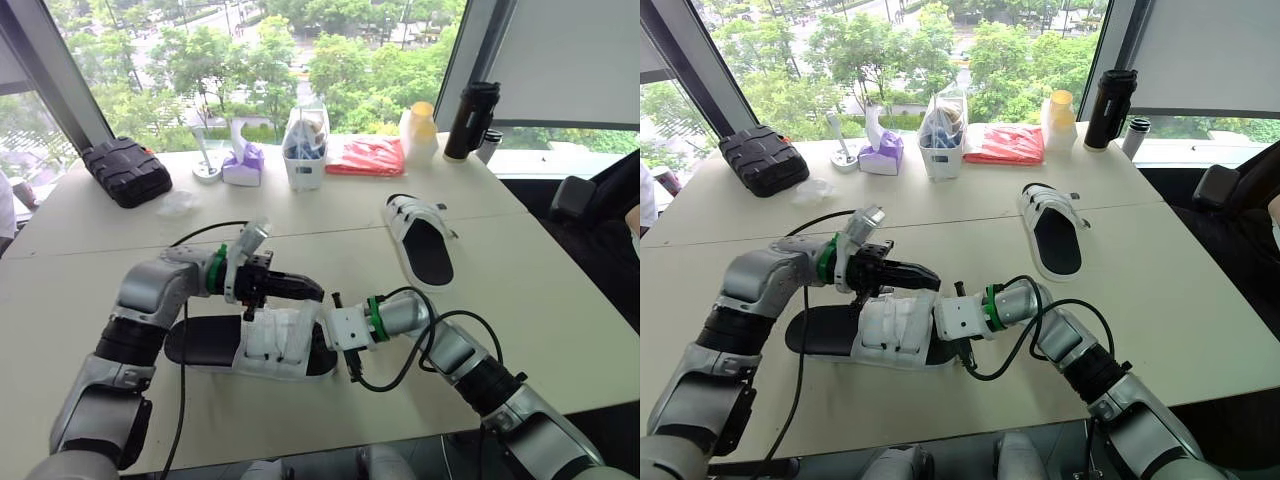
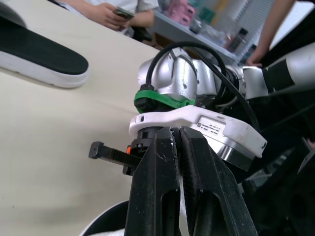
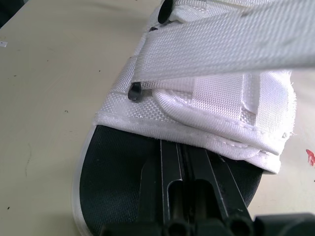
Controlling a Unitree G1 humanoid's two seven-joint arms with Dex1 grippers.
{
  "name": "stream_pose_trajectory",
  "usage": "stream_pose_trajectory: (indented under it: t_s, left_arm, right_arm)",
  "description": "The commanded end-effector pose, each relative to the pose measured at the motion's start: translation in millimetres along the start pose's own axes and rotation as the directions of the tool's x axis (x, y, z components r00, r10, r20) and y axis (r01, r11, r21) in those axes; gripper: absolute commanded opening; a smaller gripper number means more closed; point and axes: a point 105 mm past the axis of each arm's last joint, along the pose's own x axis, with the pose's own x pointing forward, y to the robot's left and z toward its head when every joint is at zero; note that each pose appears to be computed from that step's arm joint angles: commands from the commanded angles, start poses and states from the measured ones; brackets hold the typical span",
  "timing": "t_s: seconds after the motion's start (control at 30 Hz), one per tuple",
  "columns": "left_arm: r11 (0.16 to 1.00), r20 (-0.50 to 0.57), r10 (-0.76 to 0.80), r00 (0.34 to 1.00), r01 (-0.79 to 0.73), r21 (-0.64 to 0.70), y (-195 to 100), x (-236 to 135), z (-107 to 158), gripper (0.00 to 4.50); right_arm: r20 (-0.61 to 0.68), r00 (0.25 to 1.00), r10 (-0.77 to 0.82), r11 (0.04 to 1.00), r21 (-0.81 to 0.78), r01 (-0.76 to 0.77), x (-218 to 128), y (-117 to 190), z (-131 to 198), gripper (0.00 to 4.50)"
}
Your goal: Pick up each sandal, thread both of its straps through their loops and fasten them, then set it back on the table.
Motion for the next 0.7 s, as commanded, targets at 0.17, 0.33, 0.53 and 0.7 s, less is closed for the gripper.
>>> stream_pose_trajectory:
  t_s: [0.17, 0.33, 0.53, 0.7]
  left_arm:
    - [0.995, 0.113, 0.022, 0.993, -0.033, 0.093, -9.9, -13.2, 32.8, 0.03]
    - [0.99, 0.131, 0.097, 0.987, -0.11, 0.091, 2.4, -20.2, 29.6, 0.03]
    - [0.974, 0.103, 0.205, 0.973, -0.214, 0.08, 25.0, -27.0, 7.9, 0.03]
    - [0.96, 0.087, 0.259, 0.962, -0.266, 0.082, 37.1, -29.3, -5.5, 0.03]
  right_arm:
    - [-0.097, 0.993, 0.069, 0.995, 0.076, -0.062, 1.1, 19.4, -26.7, 0.0]
    - [-0.104, 0.992, 0.076, 0.995, 0.078, -0.068, -1.4, 22.4, -29.1, 0.0]
    - [-0.105, 0.992, 0.072, 0.995, 0.078, -0.064, -0.9, 21.5, -28.9, 0.0]
    - [-0.106, 0.992, 0.072, 0.995, 0.077, -0.064, -2.5, 22.0, -28.6, 0.0]
